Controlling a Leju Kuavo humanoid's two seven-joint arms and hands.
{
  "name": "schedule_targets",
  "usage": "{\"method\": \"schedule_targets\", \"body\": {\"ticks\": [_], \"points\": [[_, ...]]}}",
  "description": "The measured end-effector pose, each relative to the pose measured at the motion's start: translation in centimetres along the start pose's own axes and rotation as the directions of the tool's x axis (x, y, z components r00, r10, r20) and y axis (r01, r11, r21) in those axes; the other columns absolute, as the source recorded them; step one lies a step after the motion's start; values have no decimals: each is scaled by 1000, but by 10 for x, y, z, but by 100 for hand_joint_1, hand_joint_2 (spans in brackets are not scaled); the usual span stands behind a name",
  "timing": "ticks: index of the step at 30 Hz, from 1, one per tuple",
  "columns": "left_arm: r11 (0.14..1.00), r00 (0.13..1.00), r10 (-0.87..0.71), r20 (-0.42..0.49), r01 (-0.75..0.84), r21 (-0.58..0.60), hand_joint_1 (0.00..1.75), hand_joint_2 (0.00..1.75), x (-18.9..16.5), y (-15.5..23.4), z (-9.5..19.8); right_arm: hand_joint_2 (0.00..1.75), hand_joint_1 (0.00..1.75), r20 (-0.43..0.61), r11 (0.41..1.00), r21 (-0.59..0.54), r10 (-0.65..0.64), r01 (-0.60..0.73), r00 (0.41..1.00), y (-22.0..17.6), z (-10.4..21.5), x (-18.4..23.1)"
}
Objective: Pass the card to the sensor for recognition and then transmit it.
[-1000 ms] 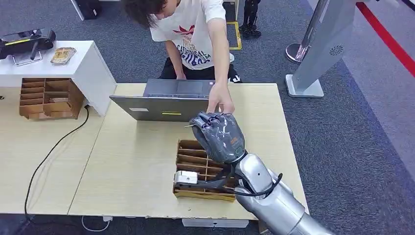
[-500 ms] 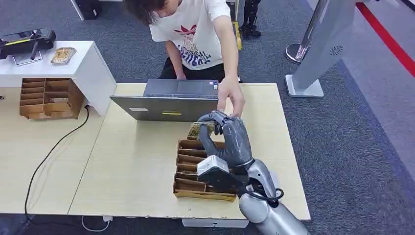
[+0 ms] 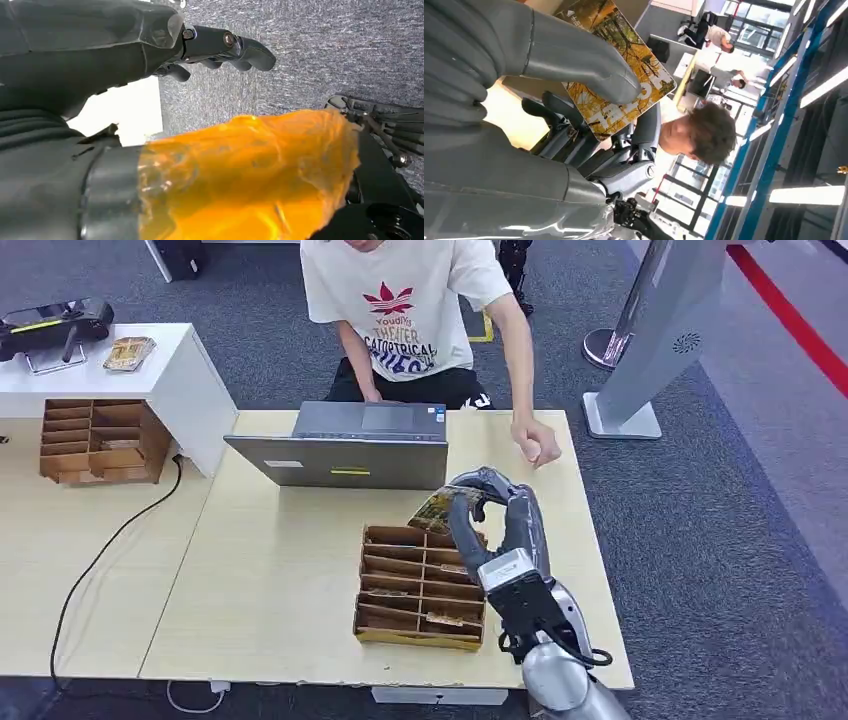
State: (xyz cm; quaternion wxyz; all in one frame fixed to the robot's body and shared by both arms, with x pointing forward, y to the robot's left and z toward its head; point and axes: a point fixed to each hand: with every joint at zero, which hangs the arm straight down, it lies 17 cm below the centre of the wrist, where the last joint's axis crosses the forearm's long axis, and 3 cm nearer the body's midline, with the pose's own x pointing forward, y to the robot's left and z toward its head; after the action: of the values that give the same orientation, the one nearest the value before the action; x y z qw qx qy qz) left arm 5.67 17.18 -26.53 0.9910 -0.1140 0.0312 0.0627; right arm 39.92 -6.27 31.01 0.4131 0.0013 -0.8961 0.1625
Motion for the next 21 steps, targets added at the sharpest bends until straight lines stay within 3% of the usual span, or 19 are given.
{"method": "schedule_targets", "body": {"ticks": [14, 21], "points": [[1000, 1000, 0, 0, 0, 0, 0, 0, 0, 0, 0, 175, 175, -6, 1000, -13, 0, 0, 1000, -5, 2, -1], [1000, 1000, 29, 7, -29, -5, 0, 0, 1, 0, 0, 175, 175, -68, 995, -58, -82, 79, 994, -21, 15, -15]]}}
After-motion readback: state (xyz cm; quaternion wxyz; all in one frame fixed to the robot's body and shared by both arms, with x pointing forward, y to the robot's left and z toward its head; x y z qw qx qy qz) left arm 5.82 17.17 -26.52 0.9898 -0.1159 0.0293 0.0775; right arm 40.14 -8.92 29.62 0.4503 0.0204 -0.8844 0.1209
